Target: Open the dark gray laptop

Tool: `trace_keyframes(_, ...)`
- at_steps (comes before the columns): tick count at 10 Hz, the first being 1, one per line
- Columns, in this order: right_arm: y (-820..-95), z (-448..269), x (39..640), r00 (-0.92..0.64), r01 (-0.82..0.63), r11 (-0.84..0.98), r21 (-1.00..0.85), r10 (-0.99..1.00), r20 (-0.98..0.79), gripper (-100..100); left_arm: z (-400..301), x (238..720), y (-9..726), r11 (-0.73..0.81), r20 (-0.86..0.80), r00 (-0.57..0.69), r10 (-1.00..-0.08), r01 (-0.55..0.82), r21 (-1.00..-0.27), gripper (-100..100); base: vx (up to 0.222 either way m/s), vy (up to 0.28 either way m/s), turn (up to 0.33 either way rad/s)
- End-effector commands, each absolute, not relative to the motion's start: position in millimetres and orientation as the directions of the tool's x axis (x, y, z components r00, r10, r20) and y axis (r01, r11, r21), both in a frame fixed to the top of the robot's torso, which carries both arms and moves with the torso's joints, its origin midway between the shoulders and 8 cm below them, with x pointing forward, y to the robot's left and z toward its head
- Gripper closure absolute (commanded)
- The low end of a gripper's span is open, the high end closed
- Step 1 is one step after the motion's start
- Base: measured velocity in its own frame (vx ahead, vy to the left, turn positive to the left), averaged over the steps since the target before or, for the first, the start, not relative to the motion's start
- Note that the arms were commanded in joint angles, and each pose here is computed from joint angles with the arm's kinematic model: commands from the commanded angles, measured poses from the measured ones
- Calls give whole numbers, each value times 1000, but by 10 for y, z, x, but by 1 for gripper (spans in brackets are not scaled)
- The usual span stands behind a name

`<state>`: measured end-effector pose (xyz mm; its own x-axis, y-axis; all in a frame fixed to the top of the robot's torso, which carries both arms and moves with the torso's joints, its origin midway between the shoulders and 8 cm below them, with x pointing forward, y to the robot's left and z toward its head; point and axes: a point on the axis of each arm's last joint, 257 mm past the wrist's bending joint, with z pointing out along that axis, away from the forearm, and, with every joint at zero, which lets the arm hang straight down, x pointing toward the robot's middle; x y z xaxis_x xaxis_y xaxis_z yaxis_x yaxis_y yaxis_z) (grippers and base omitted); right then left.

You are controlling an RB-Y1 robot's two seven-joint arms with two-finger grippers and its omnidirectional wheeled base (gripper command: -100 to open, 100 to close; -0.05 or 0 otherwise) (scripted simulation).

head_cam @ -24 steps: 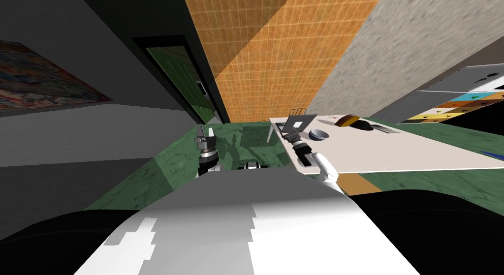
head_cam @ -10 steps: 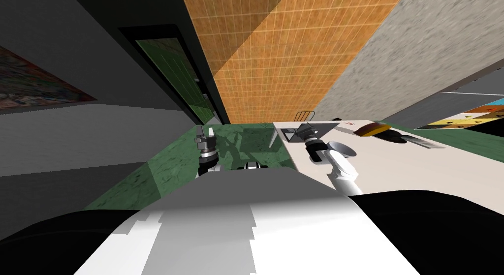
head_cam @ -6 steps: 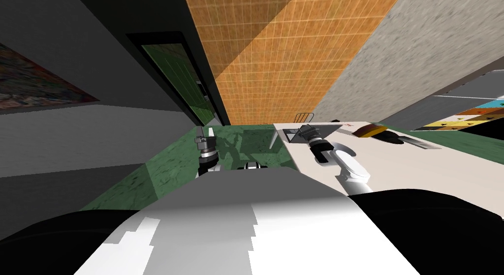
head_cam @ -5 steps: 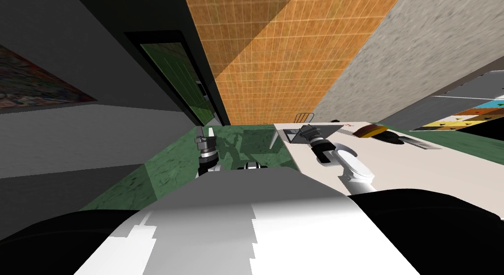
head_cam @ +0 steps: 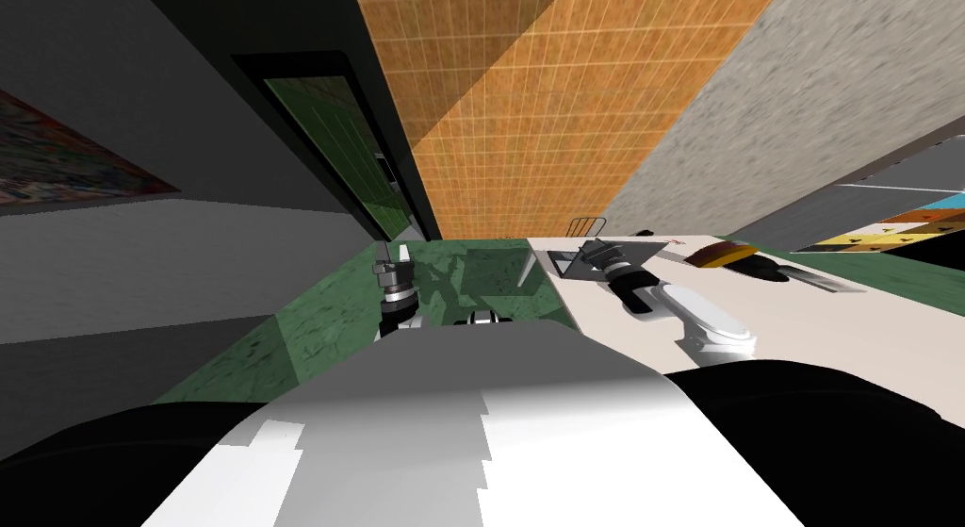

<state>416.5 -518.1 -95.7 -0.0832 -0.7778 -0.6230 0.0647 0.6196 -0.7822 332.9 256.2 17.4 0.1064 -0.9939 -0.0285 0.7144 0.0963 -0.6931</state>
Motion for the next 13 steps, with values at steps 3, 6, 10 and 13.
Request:
trace_keyframes(3,-5393,-1091,4070,-150,-16,637,-771,-764,-628,100,174,3329,2562,96,-28,106,-994,714,-693,0,57,45,-9)
trace_keyframes(6,-5467,-1064,4075,-170,-55,629,-776,-771,-613,100,174,3329,2562,96,-28,106,-994,714,-693,0,39,27,0)
trace_keyframes(10,-5631,-1111,4022,-230,-100,653,-751,-749,-621,100,174,3329,2562,96,-28,106,-994,714,-693,0,50,38,5)
trace_keyframes(13,-5667,-1081,4058,-251,-139,645,-751,-757,-604,100,174,3329,2562,96,-28,106,-994,714,-693,0,57,42,-1)
